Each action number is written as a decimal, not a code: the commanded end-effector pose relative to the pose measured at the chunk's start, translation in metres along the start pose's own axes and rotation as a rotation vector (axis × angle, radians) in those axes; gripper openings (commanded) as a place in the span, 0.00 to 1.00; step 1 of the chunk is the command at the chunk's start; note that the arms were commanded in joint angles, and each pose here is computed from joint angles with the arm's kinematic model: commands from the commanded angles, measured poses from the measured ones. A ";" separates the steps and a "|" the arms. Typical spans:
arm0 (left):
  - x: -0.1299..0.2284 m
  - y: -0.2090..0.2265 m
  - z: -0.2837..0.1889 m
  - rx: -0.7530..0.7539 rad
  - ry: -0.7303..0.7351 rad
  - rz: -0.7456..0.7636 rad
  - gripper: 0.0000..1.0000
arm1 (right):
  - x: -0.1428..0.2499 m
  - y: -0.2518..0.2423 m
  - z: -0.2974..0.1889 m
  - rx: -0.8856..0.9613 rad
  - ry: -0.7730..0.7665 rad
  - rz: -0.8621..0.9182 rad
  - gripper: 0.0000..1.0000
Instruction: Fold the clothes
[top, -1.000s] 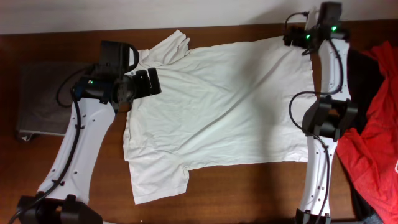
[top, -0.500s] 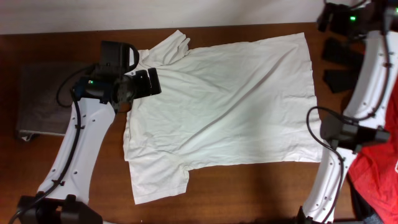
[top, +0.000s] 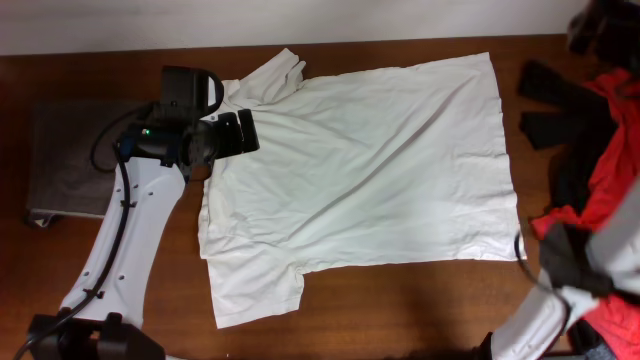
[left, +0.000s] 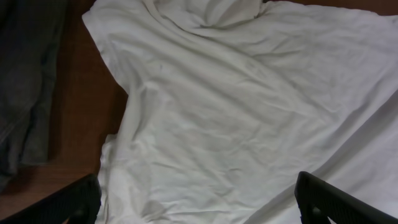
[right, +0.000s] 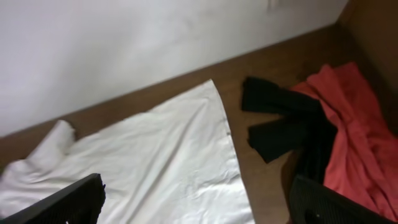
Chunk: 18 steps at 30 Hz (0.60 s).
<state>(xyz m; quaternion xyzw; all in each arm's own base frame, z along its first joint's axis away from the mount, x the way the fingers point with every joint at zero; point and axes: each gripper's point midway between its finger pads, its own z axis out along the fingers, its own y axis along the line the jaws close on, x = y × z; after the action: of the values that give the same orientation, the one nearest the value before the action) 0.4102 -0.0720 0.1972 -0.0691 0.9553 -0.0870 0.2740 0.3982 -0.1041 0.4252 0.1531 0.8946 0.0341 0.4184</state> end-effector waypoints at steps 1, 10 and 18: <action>-0.005 0.000 -0.006 -0.002 -0.021 0.004 0.99 | 0.017 0.017 -0.069 -0.031 -0.047 0.009 0.99; -0.005 0.000 -0.006 -0.001 -0.022 0.004 0.99 | 0.131 -0.006 -0.089 0.090 0.217 0.052 0.99; -0.026 -0.007 -0.007 0.028 -0.107 0.007 0.99 | 0.165 -0.018 -0.039 0.106 0.390 0.077 0.99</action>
<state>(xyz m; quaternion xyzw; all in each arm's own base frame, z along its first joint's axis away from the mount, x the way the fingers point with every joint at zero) 0.4263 -0.0746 0.2090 -0.0673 0.9428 -0.0958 0.3121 0.2632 -0.0666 0.3360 0.1946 0.9489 0.0376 0.2454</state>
